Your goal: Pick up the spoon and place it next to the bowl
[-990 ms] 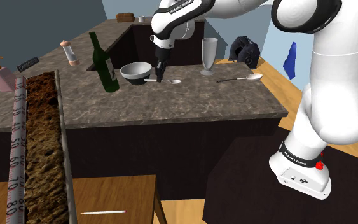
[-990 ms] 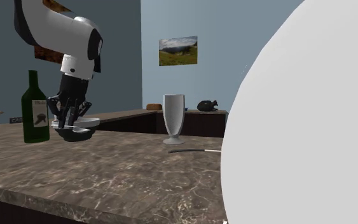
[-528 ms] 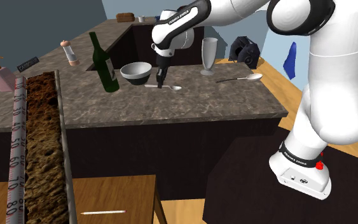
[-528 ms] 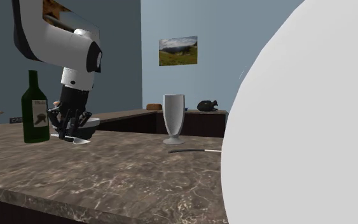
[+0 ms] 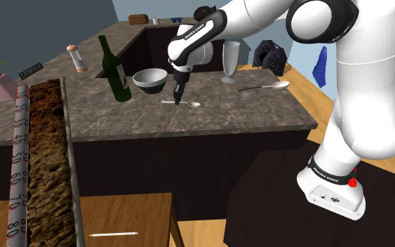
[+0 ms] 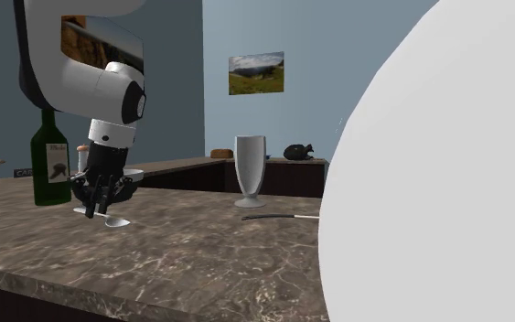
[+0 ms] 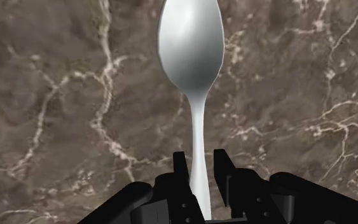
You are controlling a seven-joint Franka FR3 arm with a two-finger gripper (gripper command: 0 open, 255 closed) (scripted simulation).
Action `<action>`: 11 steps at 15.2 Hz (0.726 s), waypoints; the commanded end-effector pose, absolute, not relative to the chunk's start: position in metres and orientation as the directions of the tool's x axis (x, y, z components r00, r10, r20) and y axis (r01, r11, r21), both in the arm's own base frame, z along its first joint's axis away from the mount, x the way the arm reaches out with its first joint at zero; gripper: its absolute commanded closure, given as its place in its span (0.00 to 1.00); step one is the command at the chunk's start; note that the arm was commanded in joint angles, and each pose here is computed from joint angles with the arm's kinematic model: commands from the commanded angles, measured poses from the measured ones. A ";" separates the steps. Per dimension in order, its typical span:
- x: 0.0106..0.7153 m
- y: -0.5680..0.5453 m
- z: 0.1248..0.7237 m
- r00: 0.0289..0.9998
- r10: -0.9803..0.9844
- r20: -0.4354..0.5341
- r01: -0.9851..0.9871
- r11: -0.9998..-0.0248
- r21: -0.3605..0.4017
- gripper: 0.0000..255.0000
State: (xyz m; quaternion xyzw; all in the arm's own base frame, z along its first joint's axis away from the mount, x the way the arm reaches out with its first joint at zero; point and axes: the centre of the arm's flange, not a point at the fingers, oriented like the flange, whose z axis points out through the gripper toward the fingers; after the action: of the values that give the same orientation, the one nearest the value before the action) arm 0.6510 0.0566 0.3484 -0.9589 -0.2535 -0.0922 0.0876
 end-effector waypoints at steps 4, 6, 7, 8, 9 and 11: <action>0.651 0.055 0.346 0.854 0.470 0.222 0.502 -0.856 -0.121 1.00; 0.651 0.055 0.346 0.854 0.470 0.222 0.502 -0.856 -0.121 1.00; 0.651 0.055 0.346 0.854 0.470 0.222 0.502 -0.856 -0.121 1.00; 0.651 0.055 0.346 0.854 0.470 0.222 0.502 -0.856 -0.121 0.00; 0.651 0.055 0.346 0.854 0.470 0.222 0.502 -0.856 -0.121 0.00; 0.651 0.055 0.346 0.854 0.470 0.222 0.502 -0.856 -0.121 0.00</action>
State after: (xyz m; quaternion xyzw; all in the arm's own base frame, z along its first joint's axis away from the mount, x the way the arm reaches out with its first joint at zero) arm 0.6510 0.0555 0.3461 -0.9589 -0.2534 -0.0926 0.0875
